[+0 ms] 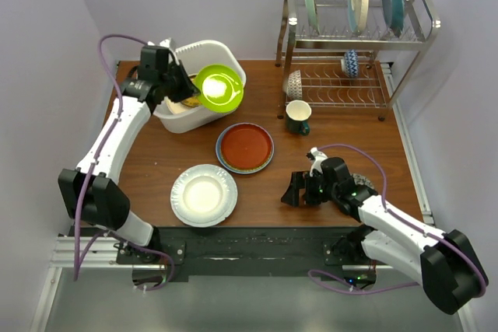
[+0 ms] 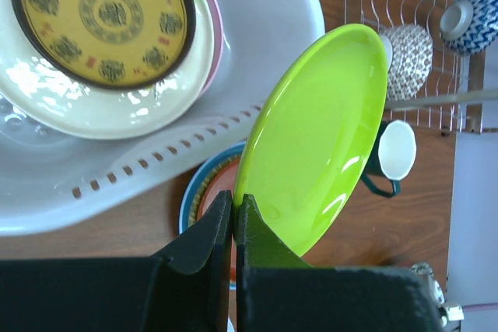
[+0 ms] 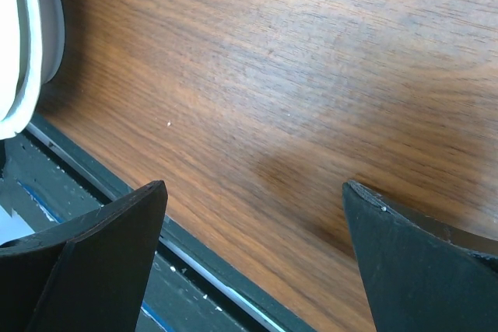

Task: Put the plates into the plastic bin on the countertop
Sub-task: Pick up the plate at the center of the board, then place the plate in the plastic bin.

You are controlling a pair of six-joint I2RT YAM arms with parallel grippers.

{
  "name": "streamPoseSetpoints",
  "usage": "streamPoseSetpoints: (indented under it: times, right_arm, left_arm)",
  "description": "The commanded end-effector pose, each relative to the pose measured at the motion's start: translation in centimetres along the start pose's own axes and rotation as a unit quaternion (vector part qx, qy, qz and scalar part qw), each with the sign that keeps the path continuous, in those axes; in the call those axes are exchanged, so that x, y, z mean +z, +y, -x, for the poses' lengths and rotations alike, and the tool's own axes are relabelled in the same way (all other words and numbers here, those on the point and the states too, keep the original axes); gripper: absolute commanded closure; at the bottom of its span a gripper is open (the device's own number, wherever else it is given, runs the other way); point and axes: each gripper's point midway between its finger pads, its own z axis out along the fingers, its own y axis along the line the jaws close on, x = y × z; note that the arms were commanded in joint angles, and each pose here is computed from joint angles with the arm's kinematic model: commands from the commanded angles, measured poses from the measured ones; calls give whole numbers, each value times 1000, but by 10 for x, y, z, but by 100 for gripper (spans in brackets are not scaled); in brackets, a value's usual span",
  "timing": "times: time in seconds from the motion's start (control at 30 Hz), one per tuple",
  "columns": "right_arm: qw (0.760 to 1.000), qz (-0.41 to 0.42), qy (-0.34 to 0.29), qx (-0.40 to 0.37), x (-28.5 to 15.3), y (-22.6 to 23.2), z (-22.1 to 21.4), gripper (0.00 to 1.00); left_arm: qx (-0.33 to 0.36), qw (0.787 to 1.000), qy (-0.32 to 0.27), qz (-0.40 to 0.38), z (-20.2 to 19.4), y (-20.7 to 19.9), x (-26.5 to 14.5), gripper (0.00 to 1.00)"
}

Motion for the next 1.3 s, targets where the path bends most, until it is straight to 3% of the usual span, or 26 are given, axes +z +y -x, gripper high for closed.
streamPoseSetpoints:
  times: [0.0,0.53,1.27]
  right_arm:
    - [1000,2,-18,-2,2,0,6,1]
    - [1000,28,-10,-10,4,8,3,1]
    - [1000,21,-5,-6,5,6,2,1]
  left_arm:
    - [7,1000,-11,-27,27,-2,0,100]
    - [-54,998,-22,-15,77,46,34,100]
    - [-117,993,2,28,78,111,105,100]
